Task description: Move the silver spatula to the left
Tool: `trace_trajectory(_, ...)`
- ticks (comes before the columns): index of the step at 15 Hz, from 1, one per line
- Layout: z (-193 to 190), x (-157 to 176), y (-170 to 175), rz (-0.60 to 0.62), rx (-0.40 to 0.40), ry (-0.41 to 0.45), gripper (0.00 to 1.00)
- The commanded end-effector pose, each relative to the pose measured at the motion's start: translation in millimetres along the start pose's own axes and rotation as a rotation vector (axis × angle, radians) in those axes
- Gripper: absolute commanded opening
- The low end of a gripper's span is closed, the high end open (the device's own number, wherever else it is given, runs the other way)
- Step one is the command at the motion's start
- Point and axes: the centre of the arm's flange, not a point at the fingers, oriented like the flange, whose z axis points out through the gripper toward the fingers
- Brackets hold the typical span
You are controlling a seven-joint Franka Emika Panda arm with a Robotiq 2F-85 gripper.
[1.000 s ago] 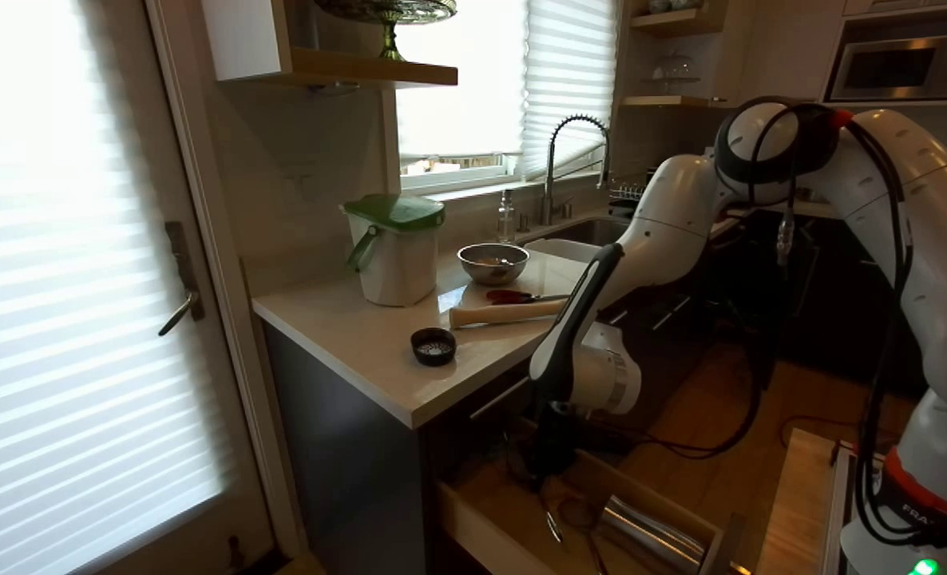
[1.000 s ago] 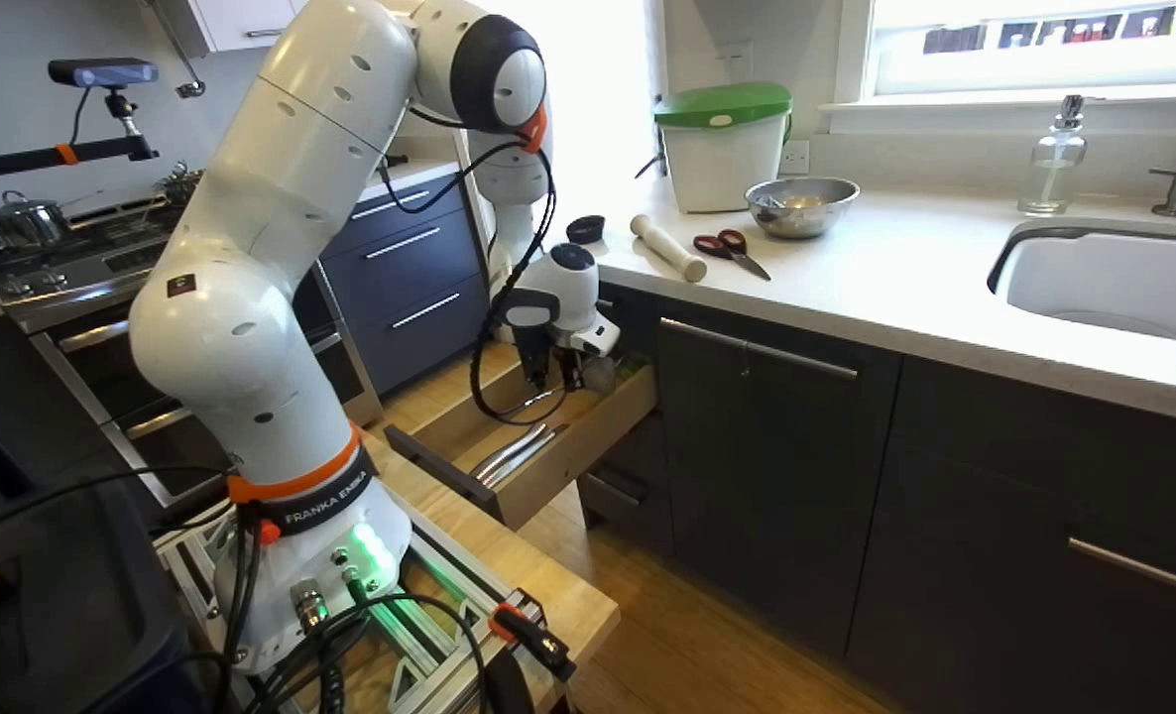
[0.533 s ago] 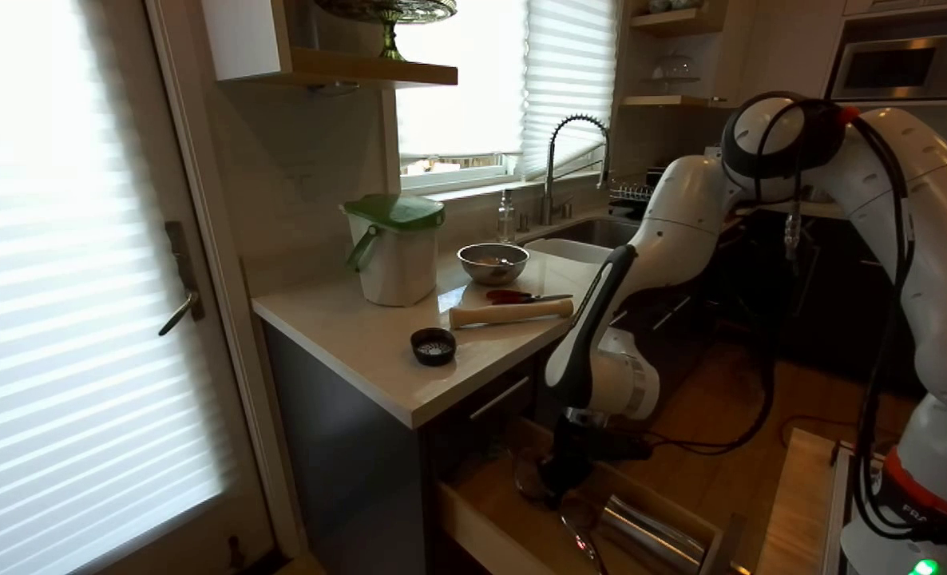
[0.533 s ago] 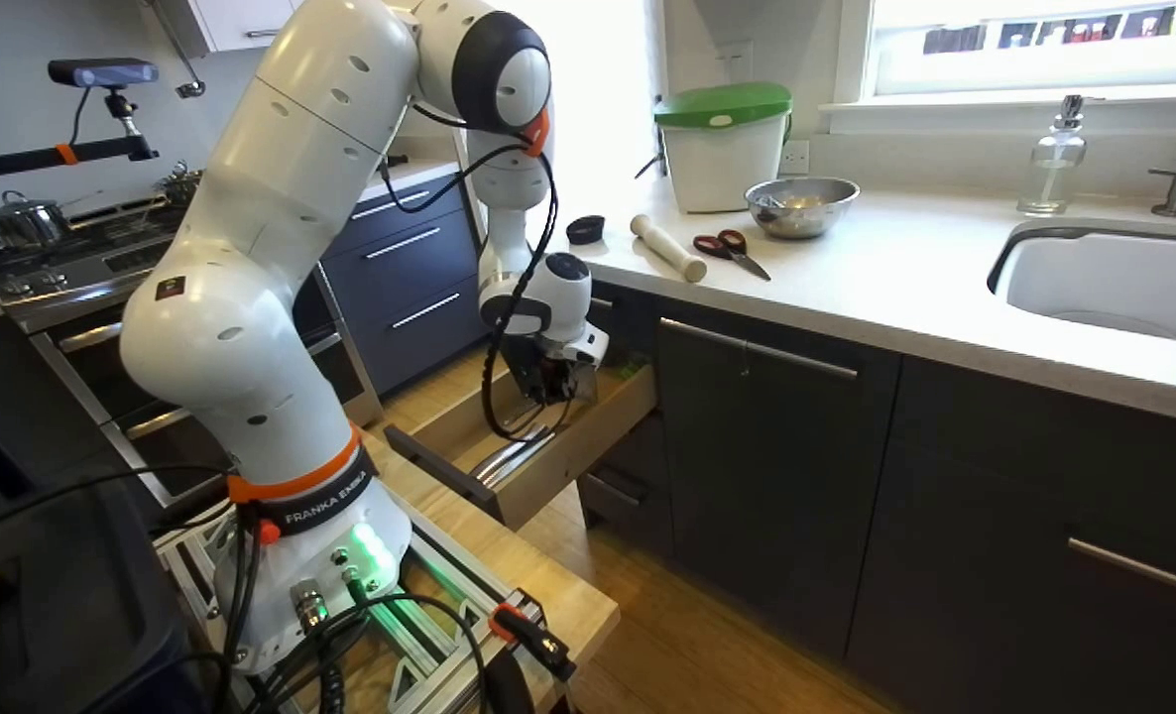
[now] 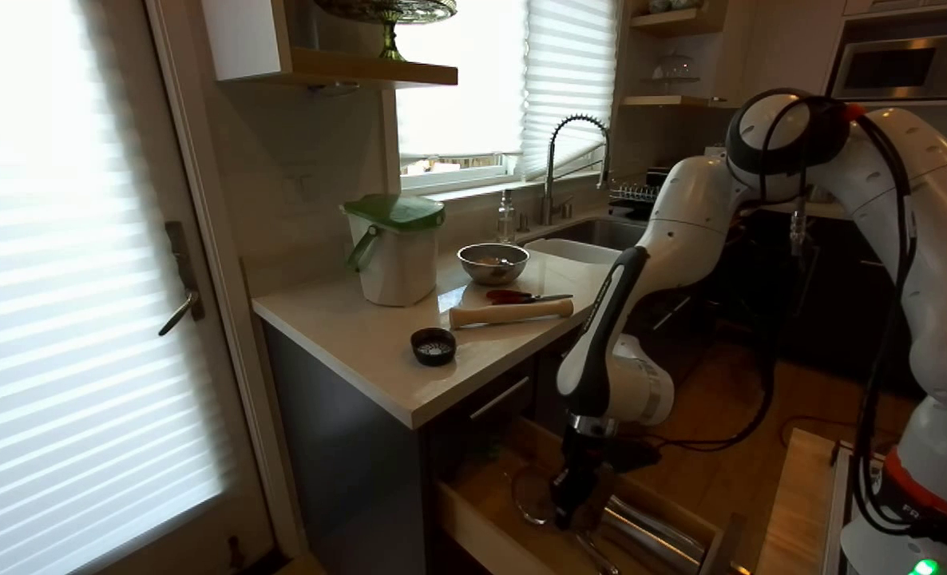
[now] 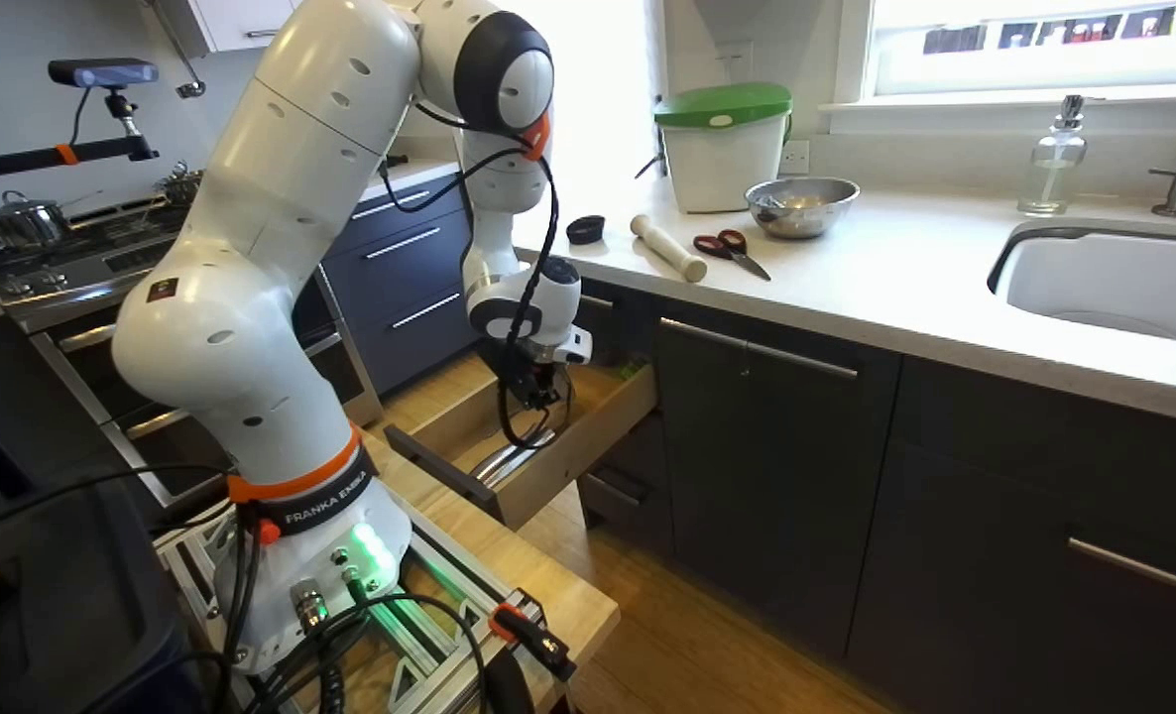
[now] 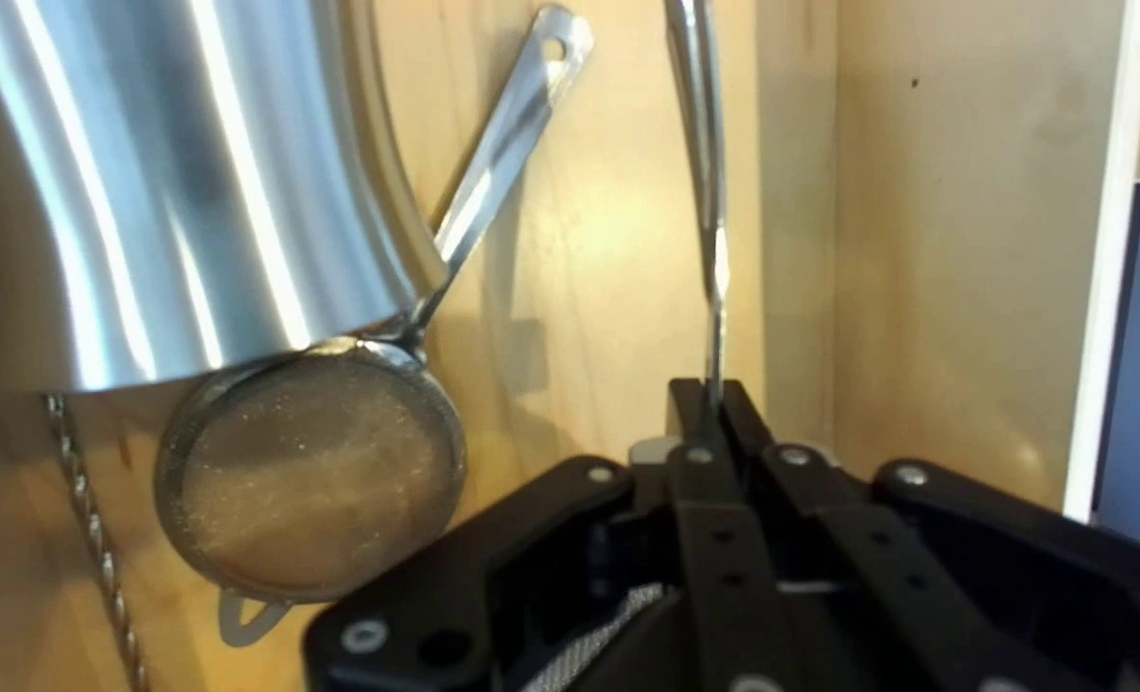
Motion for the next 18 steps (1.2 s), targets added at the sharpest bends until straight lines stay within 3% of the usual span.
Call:
trace_trajectory(1, -4.1, -11.5, 1.4, -0.078, 0.034, -0.057, 0.01)
trace_trajectory(18, 25.0, -40.2, -3.4, -0.196, 0.090, -0.271, 0.01)
